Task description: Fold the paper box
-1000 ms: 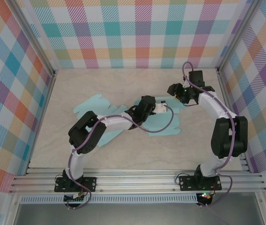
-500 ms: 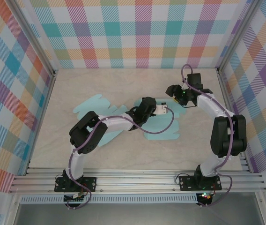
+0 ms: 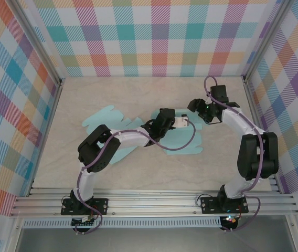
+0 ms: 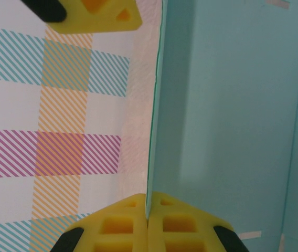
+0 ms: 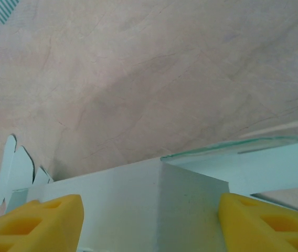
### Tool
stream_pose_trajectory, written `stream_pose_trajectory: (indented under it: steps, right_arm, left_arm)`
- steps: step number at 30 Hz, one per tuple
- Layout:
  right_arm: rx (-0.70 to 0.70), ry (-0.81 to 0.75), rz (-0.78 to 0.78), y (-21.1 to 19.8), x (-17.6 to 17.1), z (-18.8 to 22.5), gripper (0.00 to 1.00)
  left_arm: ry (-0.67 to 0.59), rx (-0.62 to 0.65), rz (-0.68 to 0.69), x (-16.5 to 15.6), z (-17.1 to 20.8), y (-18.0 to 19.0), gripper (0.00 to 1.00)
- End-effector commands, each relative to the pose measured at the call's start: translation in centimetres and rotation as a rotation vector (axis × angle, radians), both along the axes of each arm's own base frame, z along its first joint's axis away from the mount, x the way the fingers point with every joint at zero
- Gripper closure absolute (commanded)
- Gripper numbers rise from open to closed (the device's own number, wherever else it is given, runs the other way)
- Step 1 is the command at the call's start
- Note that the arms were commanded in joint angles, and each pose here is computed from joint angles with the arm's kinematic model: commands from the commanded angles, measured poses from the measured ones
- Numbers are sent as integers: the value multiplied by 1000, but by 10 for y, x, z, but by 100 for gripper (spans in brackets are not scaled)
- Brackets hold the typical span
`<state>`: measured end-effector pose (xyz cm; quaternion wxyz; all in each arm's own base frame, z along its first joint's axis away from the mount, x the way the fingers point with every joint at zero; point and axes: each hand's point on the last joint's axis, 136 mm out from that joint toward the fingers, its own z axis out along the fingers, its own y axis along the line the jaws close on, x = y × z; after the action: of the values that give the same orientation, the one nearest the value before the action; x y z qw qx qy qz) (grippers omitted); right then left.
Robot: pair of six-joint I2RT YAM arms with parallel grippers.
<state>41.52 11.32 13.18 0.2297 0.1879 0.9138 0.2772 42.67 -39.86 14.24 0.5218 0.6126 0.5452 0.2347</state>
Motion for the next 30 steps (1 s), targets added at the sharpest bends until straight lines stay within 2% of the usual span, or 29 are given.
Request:
stream_pose_trajectory:
  steps: [1, 5, 11, 18, 25, 30]
  right_arm:
    - [91, -26, 28, 15, 1, 10, 34]
    - [184, -52, 50, 29, 9, 17, 40]
    - [214, -79, 57, 34, 11, 24, 54]
    - [124, -85, 21, 16, -14, 22, 42]
    - [56, -109, -21, -13, -54, 28, 41]
    - [9, -105, -36, -29, -78, 7, 45]
  left_arm:
    - [-24, -24, -1, -1, 4, -7, 100]
    - [-16, -24, -9, -3, 2, -8, 100]
    - [-5, -21, -9, -4, -4, -7, 100]
    - [-5, -15, 15, 1, -6, -3, 100]
    - [23, -45, 14, 0, -3, 1, 100]
    - [36, -56, 6, -3, -2, 3, 100]
